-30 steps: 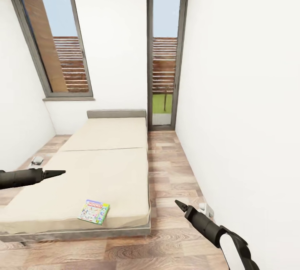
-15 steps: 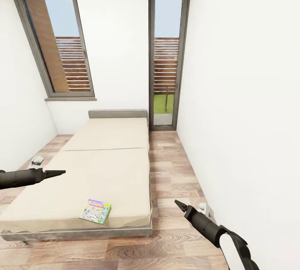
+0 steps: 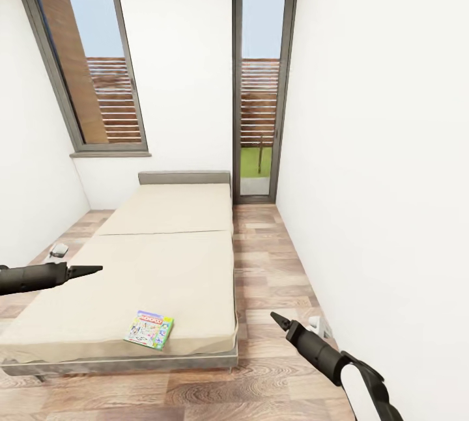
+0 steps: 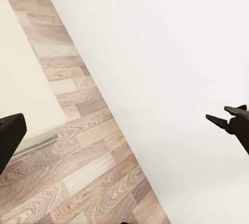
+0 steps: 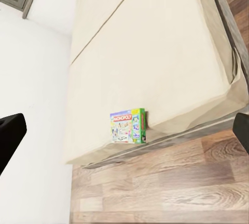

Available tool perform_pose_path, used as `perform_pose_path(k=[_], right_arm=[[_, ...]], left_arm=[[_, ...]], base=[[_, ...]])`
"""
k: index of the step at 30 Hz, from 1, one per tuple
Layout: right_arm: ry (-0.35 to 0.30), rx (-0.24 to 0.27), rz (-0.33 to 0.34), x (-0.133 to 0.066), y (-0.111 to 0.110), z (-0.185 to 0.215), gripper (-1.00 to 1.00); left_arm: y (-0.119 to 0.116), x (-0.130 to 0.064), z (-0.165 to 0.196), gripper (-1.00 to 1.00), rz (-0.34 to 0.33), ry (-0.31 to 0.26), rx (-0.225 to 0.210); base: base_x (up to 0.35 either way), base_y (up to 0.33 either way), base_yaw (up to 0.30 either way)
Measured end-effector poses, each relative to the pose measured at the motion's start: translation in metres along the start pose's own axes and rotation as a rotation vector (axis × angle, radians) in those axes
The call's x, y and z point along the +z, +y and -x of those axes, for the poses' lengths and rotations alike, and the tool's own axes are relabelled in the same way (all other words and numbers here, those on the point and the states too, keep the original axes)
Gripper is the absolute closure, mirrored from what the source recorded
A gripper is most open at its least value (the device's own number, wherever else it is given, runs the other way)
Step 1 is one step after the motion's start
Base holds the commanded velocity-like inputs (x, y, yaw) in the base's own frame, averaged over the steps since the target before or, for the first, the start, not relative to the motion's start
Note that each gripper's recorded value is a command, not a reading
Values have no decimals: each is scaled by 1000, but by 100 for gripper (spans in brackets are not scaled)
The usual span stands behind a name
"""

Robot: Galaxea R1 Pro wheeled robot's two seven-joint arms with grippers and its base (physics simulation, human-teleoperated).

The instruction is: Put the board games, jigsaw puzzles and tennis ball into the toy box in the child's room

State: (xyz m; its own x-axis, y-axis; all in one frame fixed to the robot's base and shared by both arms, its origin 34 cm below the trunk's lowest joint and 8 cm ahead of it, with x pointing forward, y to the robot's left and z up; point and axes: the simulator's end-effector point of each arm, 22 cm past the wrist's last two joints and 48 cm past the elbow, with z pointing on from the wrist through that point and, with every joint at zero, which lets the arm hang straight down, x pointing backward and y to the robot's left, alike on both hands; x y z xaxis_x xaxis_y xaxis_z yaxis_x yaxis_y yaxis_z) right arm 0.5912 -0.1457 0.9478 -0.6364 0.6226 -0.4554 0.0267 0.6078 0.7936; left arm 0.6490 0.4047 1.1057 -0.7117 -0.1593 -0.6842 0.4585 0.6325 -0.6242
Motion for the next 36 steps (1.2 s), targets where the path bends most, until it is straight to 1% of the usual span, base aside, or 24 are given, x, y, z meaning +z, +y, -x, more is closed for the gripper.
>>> perform_pose_path(k=[9, 12, 15, 18, 21, 23, 27, 28, 30, 31, 32, 34, 36], right_arm=[[9, -6, 9, 2, 5, -3, -100], [9, -7, 11, 2, 6, -3, -100], [8, -9, 12, 2, 6, -3, -100], [7, -10, 14, 2, 7, -2, -100], [6, -12, 18, 3, 7, -1, -100], [6, -13, 20, 4, 6, -1, -100], [6, -14, 23, 7, 5, -1, -100], [8, -14, 23, 7, 5, -1, -100], [9, -16, 24, 7, 3, 0, -100], [6, -21, 26, 7, 4, 2, -100], [4, -24, 28, 7, 4, 3, -100], [-6, -36, 38, 5, 8, 10, -100], [-10, -42, 48, 4, 12, 13, -100]], left_arm=[[2, 1, 0, -100, 8, 0, 0], [1, 7, -1, -100, 5, 1, -2], [4, 20, -4, -100, 25, 5, -5], [13, 33, -7, -100, 68, 8, -8], [26, 54, -12, -100, 129, 14, -13], [32, 64, -15, -100, 153, 18, -18], [41, 86, -31, -100, 178, 38, -53], [44, 94, -38, -100, 186, 47, -67], [48, 106, -46, -100, 203, 55, -73], [51, 113, -49, -100, 219, 57, -68], [54, 115, -51, -100, 230, 57, -65], [67, 122, -59, -100, 277, 62, -59], [77, 124, -68, -100, 307, 71, -69]], base=[[0, 0, 0], [0, 0, 0], [0, 0, 0], [0, 0, 0], [0, 0, 0], [0, 0, 0], [0, 0, 0], [0, 0, 0], [0, 0, 0], [0, 0, 0], [0, 0, 0], [0, 0, 0], [0, 0, 0]])
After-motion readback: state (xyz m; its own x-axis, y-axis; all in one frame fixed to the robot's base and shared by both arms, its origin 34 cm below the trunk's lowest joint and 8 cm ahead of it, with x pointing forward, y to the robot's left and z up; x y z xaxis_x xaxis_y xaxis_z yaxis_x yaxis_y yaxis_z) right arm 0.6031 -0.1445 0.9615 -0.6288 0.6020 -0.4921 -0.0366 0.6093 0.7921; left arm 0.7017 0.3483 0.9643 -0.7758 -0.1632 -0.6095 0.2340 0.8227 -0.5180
